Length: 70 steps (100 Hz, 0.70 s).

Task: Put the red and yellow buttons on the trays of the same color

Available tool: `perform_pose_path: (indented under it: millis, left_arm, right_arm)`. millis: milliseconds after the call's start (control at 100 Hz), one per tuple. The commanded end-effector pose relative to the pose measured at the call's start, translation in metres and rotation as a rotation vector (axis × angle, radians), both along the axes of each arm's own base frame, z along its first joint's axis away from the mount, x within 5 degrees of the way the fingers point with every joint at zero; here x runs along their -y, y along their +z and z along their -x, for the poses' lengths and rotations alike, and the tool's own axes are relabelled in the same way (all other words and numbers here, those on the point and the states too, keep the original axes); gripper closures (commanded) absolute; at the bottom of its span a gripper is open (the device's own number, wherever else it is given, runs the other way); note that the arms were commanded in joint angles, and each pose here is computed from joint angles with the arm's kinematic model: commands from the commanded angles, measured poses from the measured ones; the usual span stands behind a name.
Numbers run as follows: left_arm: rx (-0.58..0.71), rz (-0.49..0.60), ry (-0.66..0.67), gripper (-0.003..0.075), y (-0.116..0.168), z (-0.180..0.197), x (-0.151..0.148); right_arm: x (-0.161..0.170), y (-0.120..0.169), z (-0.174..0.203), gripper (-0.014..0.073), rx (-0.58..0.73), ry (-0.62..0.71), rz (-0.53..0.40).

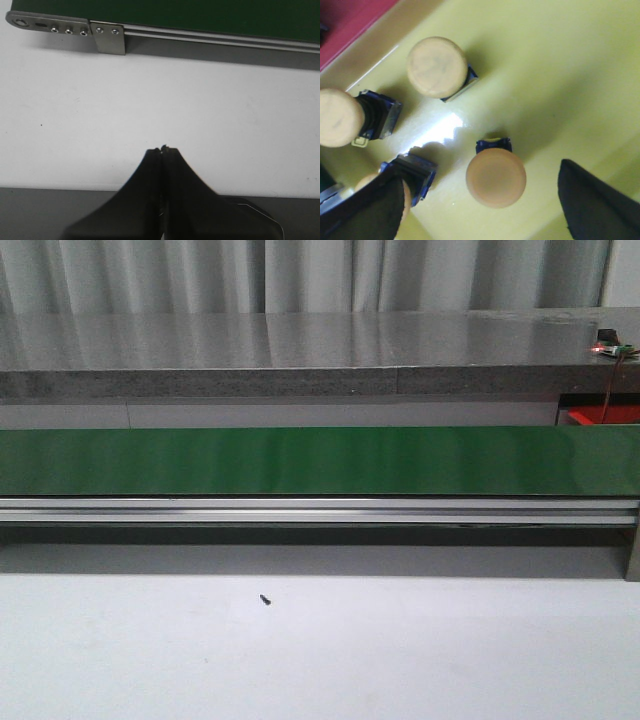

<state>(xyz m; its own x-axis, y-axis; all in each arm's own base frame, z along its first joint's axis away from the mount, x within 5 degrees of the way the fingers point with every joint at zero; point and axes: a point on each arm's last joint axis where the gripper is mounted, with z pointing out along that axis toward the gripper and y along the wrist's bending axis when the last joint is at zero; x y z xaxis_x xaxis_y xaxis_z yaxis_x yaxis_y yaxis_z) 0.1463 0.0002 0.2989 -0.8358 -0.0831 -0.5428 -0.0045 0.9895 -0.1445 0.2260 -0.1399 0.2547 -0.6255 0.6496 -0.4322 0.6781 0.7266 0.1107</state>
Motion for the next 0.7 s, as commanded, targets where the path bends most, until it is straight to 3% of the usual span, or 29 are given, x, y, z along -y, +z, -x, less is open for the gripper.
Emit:
perform_pose_path:
  millis: [0,90,280,420,690]
  left_arm:
    - [0.077,0.005,0.001,0.0740,0.011,-0.003,0.001]
    - [0.077,0.005,0.001,0.0740,0.011,-0.003,0.001]
    - [0.077,0.005,0.001,0.0740,0.011,-0.003,0.001]
    - [0.077,0.005,0.001,0.0740,0.011,-0.003,0.001]
    - [0.077,0.005,0.001,0.0740,0.011,-0.003,0.001]
  right_arm:
    - [-0.011,0.030,0.006,0.0021,0.080,0.056,0.074]
    - [-0.027,0.041,0.007,0.0131,0.095,0.136,0.094]
    - [-0.064,0.062,0.001,0.0488,0.127,0.286,0.100]
    - [-0.096,0.076,-0.004,0.0669,0.190,0.423,0.114]
    - [-0.148,0.090,0.006,0.0662,0.275,0.645,0.123]
